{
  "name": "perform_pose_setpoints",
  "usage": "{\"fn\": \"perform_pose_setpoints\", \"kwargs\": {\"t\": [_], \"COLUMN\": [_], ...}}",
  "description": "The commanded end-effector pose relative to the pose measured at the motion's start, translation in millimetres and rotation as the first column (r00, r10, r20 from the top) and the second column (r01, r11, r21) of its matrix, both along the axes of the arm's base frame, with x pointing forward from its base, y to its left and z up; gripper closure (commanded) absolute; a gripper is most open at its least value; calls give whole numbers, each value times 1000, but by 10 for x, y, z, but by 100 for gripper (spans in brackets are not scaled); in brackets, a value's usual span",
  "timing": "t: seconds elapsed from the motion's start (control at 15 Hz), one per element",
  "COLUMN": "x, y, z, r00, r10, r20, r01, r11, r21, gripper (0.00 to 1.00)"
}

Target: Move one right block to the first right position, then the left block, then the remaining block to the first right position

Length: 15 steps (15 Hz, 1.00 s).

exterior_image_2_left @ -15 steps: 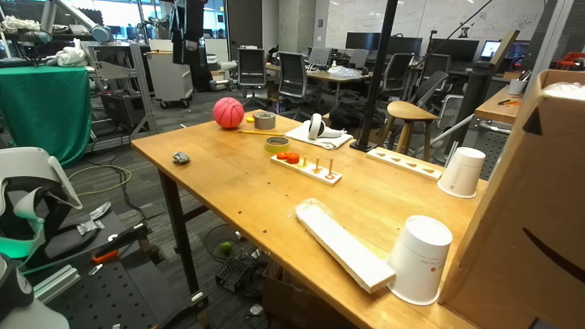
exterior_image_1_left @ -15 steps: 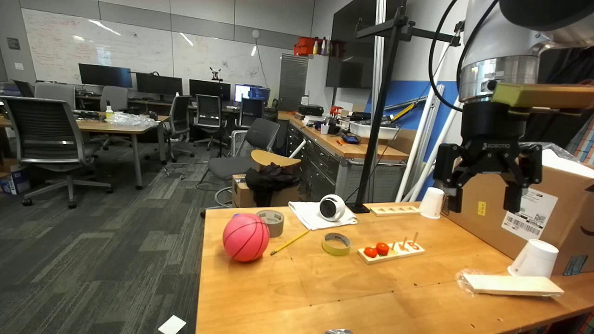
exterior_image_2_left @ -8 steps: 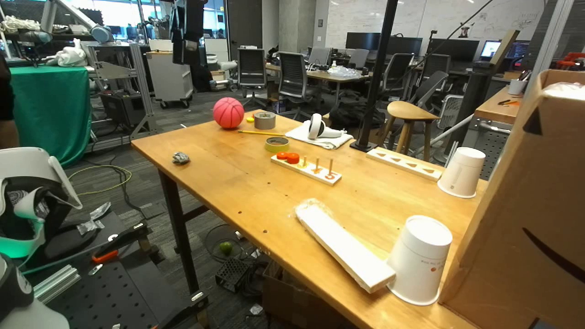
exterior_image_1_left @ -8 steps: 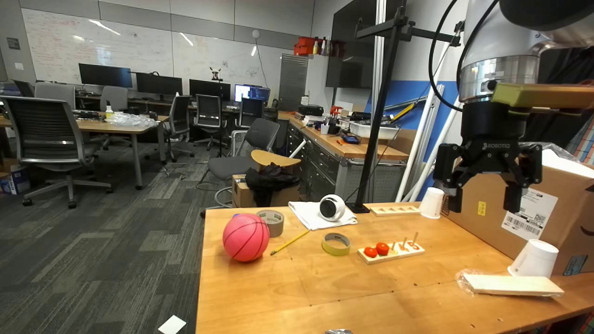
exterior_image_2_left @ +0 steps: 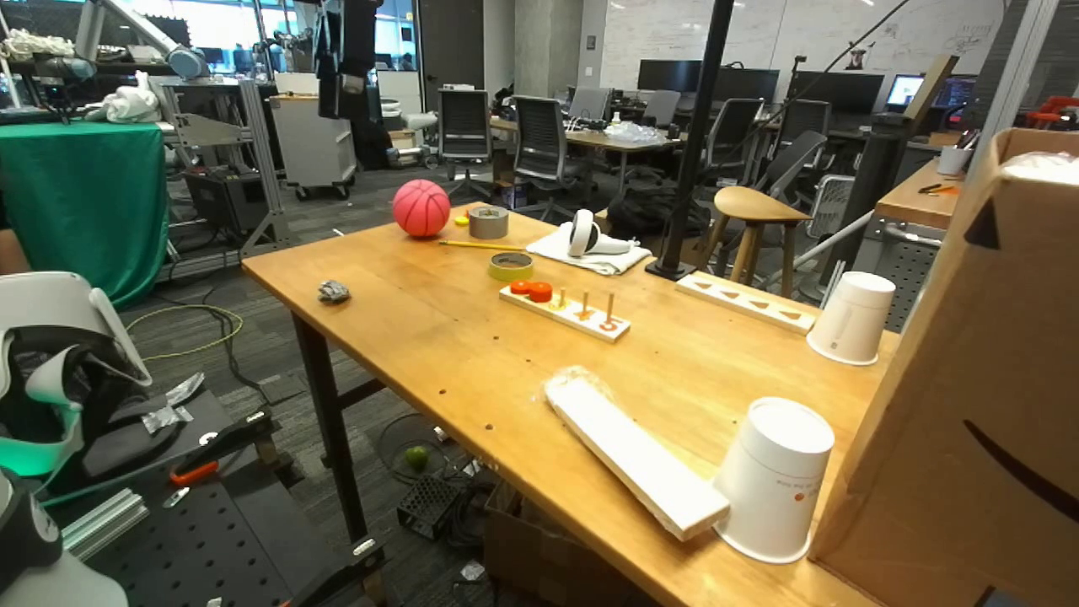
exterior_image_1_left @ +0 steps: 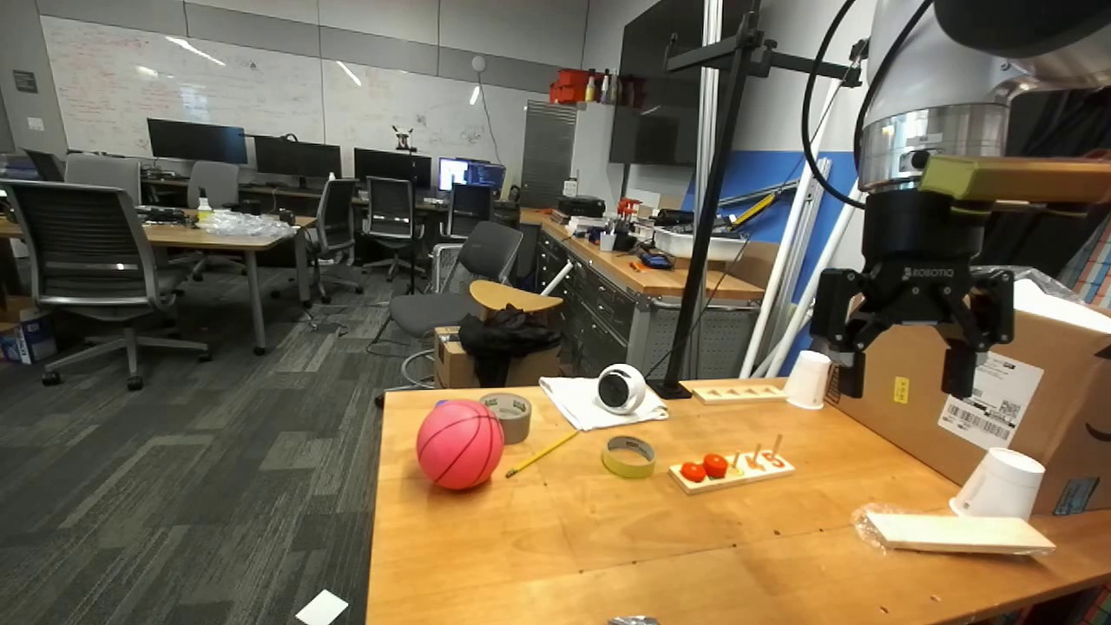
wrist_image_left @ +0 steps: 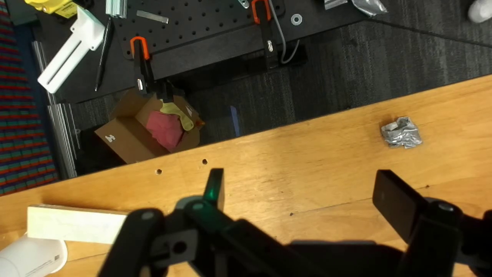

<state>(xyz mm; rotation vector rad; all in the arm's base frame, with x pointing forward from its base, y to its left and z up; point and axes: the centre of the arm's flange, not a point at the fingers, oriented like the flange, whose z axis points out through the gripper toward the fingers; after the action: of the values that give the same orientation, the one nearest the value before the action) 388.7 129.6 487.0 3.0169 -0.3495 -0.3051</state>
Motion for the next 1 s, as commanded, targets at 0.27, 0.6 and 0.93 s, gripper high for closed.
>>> {"fn": "perform_pose_setpoints", "kwargs": {"t": [0.27,0.6,0.93], "x": [45,527,1302], "y": [85,645,849], "z": [-13,-194,-564], "r00": [999,953,863], "r10": [33,256,425], "r20": [7,160,272], "r01": [-33,-257,-437], "r11": [999,966,899], "r21": [4,-16,-17], "gripper": [0,0,0]}}
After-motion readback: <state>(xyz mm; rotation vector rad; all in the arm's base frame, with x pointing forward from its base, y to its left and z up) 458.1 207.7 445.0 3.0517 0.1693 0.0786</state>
